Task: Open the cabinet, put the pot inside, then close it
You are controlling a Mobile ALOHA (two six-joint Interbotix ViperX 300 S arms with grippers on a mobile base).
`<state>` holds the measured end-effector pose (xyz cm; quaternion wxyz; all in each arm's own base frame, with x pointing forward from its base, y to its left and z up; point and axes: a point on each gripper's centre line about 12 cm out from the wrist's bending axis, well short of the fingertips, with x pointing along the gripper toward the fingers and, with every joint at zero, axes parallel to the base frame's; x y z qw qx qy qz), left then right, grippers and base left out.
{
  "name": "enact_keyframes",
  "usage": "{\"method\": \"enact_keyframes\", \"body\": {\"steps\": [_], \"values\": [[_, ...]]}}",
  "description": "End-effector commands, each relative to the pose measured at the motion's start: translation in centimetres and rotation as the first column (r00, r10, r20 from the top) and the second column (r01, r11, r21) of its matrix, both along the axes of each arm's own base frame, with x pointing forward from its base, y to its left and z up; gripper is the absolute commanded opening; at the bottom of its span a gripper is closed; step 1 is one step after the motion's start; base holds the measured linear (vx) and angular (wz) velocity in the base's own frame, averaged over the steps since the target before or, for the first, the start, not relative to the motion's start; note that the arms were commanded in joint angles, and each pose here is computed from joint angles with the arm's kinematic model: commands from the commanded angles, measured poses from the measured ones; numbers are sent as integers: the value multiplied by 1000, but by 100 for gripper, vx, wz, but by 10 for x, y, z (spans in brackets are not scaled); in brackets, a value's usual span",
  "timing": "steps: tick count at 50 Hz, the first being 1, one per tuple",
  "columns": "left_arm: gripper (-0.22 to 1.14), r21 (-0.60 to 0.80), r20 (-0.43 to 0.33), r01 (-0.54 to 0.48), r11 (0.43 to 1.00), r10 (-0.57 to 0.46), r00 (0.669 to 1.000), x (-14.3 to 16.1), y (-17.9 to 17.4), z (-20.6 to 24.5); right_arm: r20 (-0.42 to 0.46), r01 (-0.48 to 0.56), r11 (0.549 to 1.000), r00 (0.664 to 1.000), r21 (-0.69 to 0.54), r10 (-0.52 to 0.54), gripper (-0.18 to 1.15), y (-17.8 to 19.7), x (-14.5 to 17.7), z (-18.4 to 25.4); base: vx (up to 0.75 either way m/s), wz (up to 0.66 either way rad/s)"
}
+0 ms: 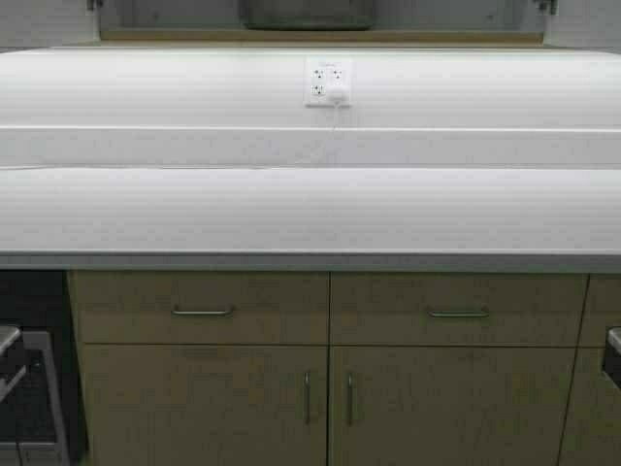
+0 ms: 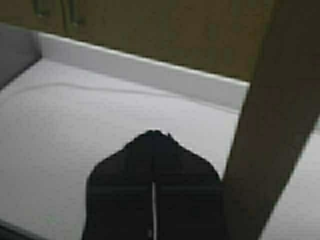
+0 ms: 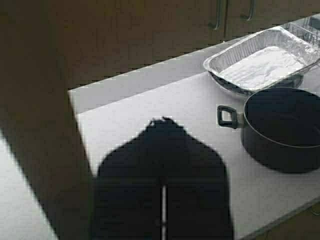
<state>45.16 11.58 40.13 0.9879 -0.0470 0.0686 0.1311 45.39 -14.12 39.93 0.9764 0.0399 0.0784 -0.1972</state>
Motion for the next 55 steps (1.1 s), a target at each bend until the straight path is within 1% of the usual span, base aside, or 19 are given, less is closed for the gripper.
{"method": "enact_keyframes", "body": {"steps": [1,7,11,21,25,30,37,40,47,55], "values": [[4,7,51,105,994,-106,993,-6,-51,22,80,-105,994,991,-37,108,7,47,-14,34,0,0],[4,13,62,153,988,-154,986,-22,-74,27,96,-183,982,977,-54,188,7,82,-25,41,0,0],[4,18,59,159,987,-160,985,-37,-78,27,94,-227,972,968,-55,231,7,101,-35,41,0,0],[4,29,51,166,986,-167,985,-75,-83,22,62,-267,963,961,-45,269,7,119,-62,26,0,0],[4,37,52,185,982,-187,981,-88,-92,21,44,-285,958,957,-38,287,7,126,-73,16,0,0],[4,41,54,220,975,-222,974,-97,-105,20,24,-315,949,948,-29,316,7,138,-88,5,1,-2],[4,46,58,292,955,-294,954,-98,-131,18,16,-385,923,923,-24,386,7,162,-107,-5,2,-1],[4,55,74,320,946,-324,943,-95,-142,22,17,-408,913,912,-21,409,7,169,-114,-7,4,0],[4,59,89,371,927,-375,923,-75,-164,28,9,-436,900,900,-19,436,7,178,-122,-12,8,-1],[4,57,107,433,899,-437,893,-53,-195,37,10,-437,899,899,-17,437,7,179,-122,-12,12,-1]]}}
